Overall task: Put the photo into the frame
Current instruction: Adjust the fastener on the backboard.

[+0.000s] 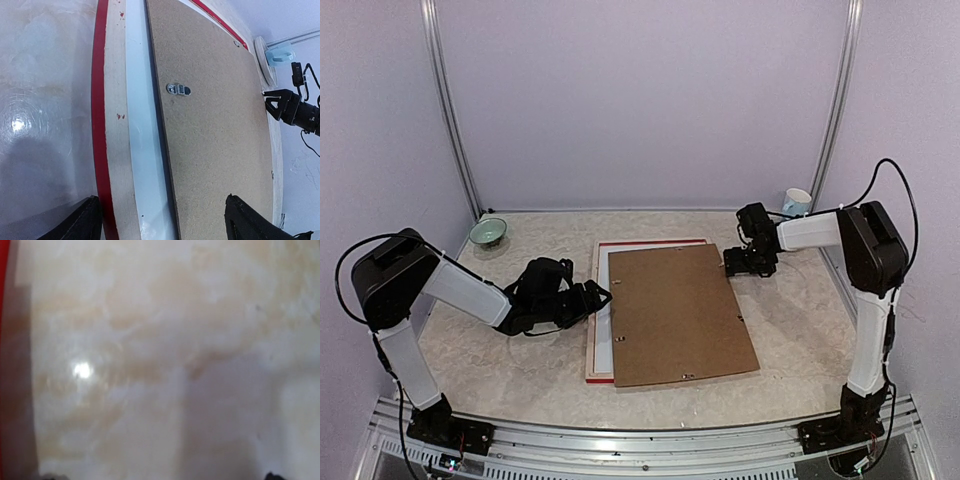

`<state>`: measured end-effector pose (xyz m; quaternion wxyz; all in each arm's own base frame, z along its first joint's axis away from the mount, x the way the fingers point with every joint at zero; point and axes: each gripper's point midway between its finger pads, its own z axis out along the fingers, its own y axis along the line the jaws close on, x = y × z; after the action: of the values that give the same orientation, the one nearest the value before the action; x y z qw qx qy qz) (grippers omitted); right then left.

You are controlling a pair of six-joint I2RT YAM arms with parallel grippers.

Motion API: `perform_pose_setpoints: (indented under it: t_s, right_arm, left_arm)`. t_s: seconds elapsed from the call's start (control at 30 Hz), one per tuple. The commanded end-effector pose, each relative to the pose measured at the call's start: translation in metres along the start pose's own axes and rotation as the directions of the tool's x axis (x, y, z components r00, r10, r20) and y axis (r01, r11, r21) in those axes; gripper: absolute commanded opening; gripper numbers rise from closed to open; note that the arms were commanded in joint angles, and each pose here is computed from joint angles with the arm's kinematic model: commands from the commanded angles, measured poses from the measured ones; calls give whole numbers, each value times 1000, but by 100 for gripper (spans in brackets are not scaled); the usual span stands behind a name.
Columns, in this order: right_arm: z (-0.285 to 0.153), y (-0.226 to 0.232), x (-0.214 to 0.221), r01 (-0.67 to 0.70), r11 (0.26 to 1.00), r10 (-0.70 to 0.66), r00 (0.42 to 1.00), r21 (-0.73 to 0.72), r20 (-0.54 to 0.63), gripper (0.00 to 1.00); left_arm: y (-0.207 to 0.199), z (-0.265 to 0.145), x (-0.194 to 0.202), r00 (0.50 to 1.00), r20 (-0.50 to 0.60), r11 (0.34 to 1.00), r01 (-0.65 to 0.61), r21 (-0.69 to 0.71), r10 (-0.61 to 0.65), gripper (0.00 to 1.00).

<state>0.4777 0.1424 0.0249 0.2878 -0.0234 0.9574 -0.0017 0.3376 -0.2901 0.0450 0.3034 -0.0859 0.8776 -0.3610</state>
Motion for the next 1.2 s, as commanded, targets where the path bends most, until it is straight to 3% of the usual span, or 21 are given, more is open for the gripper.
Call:
perform_pose_setpoints:
  t_s: [0.0,1.17]
  right_arm:
    - [23,-13,24,14,998,-9,996,57,-91,90]
    - [40,-17,-12,-24,994,33,996,105,-85,91]
  left_arm:
    - [1,-3,4,1000,-17,1000,9,5,-9,84]
    - [-1,-6,2,1000,-13,1000,3,-4,-3,84]
